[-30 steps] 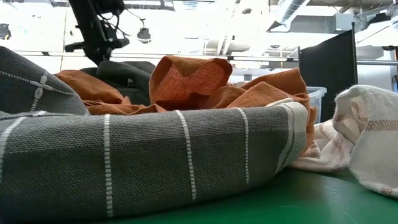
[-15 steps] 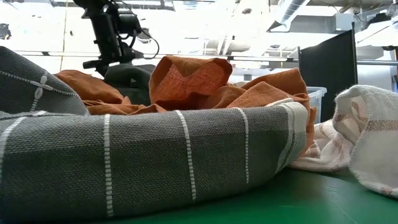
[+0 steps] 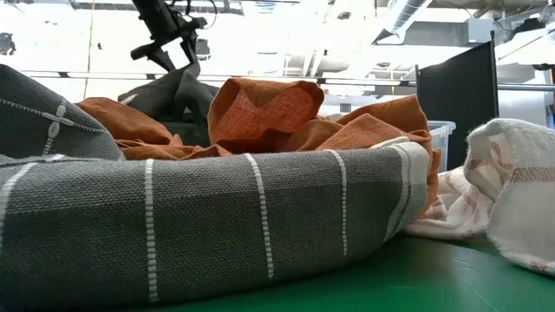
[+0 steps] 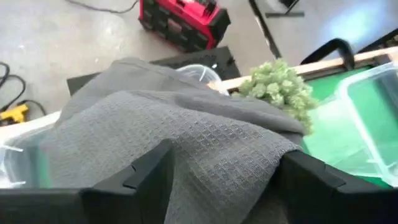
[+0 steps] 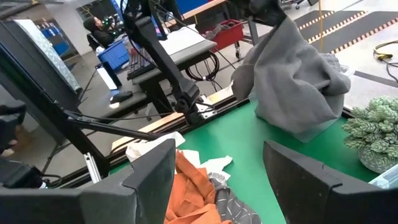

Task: Sort towels by color in basket
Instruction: Put the dark gray towel into the left transparent bin

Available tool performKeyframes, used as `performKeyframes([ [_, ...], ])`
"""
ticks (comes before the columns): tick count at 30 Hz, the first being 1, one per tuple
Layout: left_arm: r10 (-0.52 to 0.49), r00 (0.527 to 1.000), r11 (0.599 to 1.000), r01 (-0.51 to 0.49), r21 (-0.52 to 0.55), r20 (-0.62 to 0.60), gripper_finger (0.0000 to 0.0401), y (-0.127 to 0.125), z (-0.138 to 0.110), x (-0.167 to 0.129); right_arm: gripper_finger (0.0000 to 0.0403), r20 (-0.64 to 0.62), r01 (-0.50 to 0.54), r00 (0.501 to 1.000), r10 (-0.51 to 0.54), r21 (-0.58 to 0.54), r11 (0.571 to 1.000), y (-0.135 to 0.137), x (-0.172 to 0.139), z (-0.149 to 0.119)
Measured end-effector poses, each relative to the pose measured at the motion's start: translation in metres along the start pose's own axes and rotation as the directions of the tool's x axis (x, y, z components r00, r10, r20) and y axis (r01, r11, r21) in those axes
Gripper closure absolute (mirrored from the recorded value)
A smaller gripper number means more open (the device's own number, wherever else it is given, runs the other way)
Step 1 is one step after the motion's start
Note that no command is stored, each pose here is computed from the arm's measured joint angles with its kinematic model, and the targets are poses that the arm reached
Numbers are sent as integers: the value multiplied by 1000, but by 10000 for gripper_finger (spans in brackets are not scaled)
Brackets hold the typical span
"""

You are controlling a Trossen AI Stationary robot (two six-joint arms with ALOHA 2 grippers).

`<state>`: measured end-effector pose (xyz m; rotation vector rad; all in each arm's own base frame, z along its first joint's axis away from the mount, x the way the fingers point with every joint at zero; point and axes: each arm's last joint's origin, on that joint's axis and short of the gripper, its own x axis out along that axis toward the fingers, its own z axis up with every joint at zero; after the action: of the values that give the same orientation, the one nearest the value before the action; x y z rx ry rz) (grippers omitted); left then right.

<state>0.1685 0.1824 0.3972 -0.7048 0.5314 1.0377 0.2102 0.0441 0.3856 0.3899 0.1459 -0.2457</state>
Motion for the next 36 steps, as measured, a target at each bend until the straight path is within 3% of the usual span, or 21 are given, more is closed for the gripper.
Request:
performKeyframes([
  [9, 71, 967, 993, -46, 105, -244, 194, -8, -7, 90, 133, 3, -12, 1000, 12, 7, 1000, 2, -1, 0],
  [12, 110, 927, 989, -66, 134, -360, 199, -7, -17, 118, 133, 10, -23, 1000, 23, 14, 1000, 4, -2, 0],
  [16, 199, 837, 974, -112, 195, -510, 207, -2, -34, 147, 133, 22, -37, 999, 36, 21, 999, 6, -3, 1],
  [23, 293, 750, 941, -117, 317, -593, 225, 2, -52, 180, 133, 36, -20, 999, 19, 24, 1000, 6, -3, 2],
  [30, 268, 689, 936, -20, 353, -673, 228, -1, -53, 167, 133, 36, -18, 999, 17, 15, 1000, 6, -3, 2],
  [36, 237, 773, 918, 20, 395, -589, 228, -4, -28, 125, 133, 36, -17, 999, 17, 0, 1000, 6, -2, 2],
])
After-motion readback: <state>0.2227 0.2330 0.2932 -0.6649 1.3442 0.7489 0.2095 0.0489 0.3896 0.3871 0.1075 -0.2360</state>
